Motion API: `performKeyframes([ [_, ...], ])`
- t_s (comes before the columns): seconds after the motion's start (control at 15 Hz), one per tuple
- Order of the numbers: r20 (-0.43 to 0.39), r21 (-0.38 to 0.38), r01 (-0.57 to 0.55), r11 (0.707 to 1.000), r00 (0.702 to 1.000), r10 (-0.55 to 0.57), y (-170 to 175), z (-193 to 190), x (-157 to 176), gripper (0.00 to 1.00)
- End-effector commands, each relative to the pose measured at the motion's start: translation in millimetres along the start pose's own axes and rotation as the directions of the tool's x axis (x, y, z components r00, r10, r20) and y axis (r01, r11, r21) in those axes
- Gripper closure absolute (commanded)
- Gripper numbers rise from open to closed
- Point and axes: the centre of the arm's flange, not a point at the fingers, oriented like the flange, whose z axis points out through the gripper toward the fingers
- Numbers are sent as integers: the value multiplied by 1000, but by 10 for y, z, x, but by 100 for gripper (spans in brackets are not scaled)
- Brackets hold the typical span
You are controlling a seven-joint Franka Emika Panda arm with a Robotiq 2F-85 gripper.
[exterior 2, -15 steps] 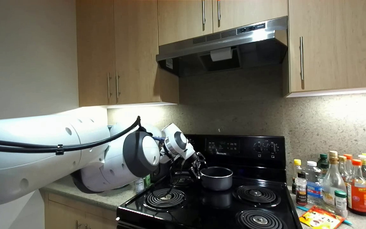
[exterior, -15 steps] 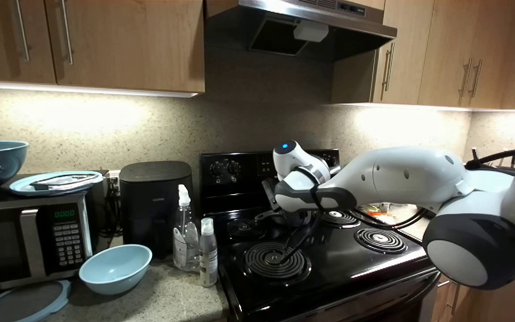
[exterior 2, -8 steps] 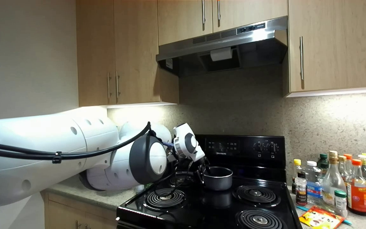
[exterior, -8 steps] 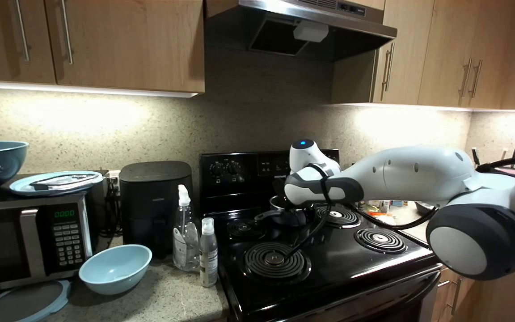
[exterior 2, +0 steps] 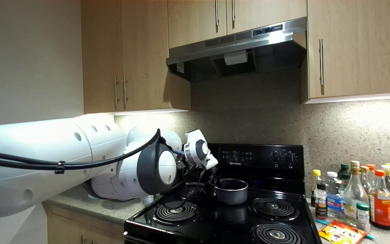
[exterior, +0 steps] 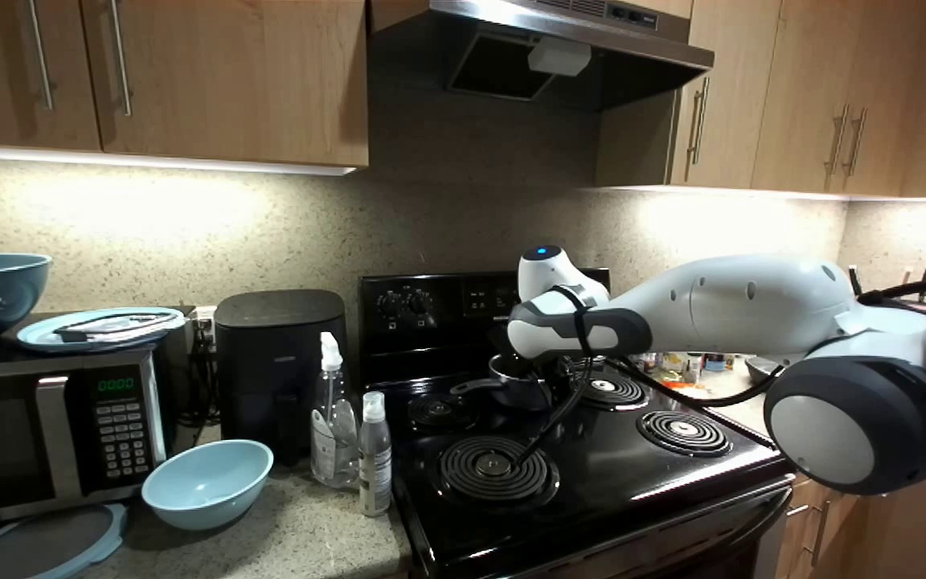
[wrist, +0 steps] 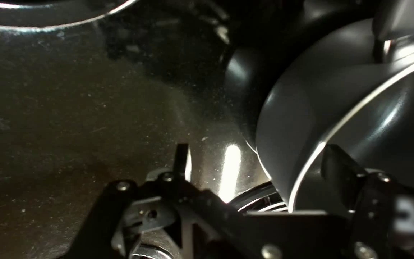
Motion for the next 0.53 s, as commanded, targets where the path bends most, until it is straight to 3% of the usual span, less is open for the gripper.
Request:
performKeyframes([
  [0.0,-16,-34,31,999,999,-31,-524,36,-178,40],
  [0.07,-24,-24,37,999,999,-37,-521,13,-213,46],
  [0.13,-44,-28,25,999,999,-26,-532,-1,-242,12],
  [0.2,-73,-27,7,1000,997,-9,-537,-17,-270,11],
  [0.27,-27,6,23,1000,999,-22,-23,-130,-144,31],
  [0.33,-41,4,21,1000,999,-21,-19,-137,-167,26],
  [0.4,-48,4,21,1000,999,-21,-16,-143,-183,1],
  [0.47,-33,-1,9,1000,999,-9,-89,-117,-182,0],
])
